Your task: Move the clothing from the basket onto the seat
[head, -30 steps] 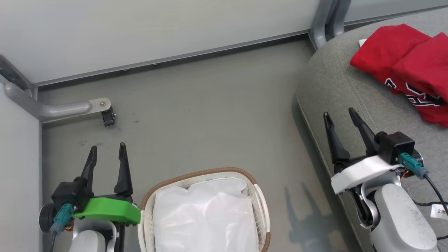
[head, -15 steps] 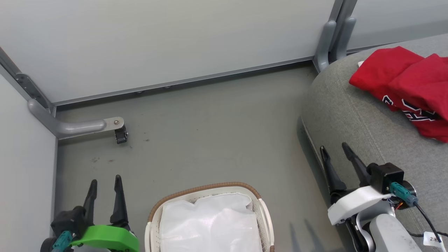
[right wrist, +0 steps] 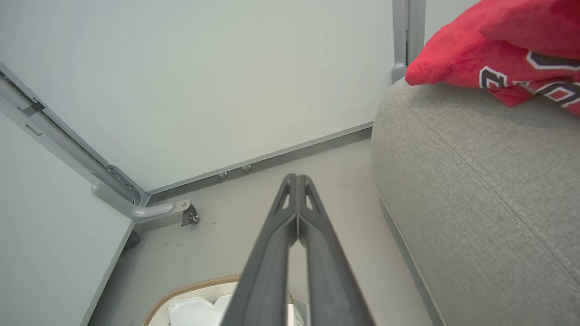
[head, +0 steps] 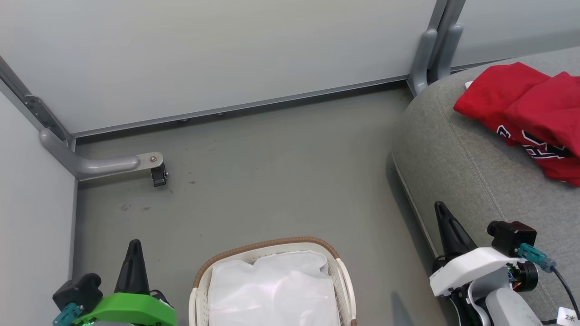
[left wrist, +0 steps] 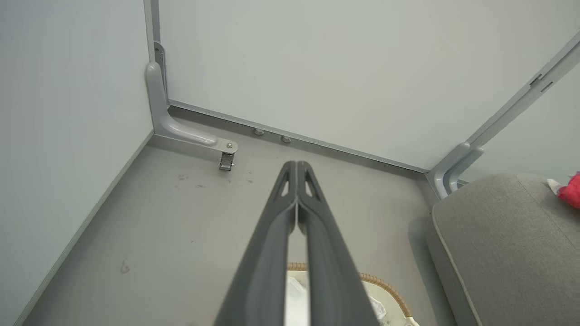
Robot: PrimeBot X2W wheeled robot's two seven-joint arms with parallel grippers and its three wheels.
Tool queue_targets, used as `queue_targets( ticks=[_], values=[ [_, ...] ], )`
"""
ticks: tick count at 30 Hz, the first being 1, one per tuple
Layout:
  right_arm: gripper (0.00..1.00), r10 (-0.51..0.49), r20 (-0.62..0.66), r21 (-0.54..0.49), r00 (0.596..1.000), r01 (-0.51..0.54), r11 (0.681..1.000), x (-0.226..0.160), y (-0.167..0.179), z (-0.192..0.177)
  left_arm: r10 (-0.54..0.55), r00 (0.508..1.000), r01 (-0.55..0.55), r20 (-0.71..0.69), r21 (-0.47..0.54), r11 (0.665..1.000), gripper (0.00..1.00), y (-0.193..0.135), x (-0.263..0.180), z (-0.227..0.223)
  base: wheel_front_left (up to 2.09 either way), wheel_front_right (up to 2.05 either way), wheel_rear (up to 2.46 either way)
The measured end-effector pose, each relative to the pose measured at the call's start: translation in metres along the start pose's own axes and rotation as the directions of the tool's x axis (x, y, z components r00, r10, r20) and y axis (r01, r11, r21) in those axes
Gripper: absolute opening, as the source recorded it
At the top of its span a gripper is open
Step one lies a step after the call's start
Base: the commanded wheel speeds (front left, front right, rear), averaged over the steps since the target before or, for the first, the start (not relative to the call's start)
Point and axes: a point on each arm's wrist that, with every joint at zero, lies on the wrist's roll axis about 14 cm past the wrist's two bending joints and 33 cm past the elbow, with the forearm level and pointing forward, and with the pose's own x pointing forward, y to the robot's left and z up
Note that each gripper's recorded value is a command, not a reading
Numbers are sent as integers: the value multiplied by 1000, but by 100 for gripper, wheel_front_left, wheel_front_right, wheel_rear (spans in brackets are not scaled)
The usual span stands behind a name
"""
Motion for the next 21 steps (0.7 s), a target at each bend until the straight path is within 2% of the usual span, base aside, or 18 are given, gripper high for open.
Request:
queue_targets(
  ticks=[10, 21],
  values=[
    [0, -39, -1, 160, 999, 38, 986, -1, -7, 3, 28, 1000, -28, 0, -157, 987, 0, 4, -1, 5, 0, 0, 0],
    [0, -62, 2, 320, 998, 58, 945, 0, -11, 9, 50, 999, -46, 4, -305, 951, 0, 9, -1, 11, 0, 0, 0]
  ],
)
